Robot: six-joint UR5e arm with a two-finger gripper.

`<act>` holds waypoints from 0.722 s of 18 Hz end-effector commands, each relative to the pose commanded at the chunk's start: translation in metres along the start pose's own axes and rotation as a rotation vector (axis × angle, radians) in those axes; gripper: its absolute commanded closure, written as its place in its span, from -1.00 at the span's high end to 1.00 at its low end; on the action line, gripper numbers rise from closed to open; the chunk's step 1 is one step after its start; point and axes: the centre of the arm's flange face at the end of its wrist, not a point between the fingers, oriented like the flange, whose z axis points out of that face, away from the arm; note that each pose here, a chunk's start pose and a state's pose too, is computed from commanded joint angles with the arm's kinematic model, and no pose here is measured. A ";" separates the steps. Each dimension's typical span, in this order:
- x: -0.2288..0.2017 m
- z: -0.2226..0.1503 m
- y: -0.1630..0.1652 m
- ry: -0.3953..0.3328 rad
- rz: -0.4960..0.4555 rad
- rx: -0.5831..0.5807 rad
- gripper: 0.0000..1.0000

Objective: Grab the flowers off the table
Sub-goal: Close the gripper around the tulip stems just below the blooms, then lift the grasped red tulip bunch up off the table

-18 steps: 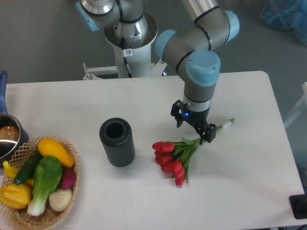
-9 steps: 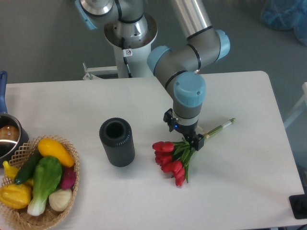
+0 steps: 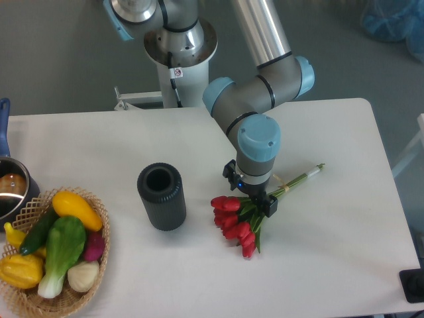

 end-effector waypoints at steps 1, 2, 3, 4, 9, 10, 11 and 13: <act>0.000 0.000 0.000 0.000 0.002 0.000 0.81; 0.000 0.000 0.000 0.000 0.003 0.000 0.41; 0.000 0.000 0.000 0.000 0.008 0.000 0.00; 0.000 0.001 0.000 0.001 0.006 0.000 -0.33; -0.002 -0.004 0.006 -0.002 -0.011 -0.009 -0.90; -0.001 -0.008 0.009 -0.003 -0.015 -0.014 -0.90; -0.004 -0.014 0.014 -0.012 -0.025 -0.013 -0.92; -0.007 -0.025 0.018 -0.035 -0.031 -0.009 -1.00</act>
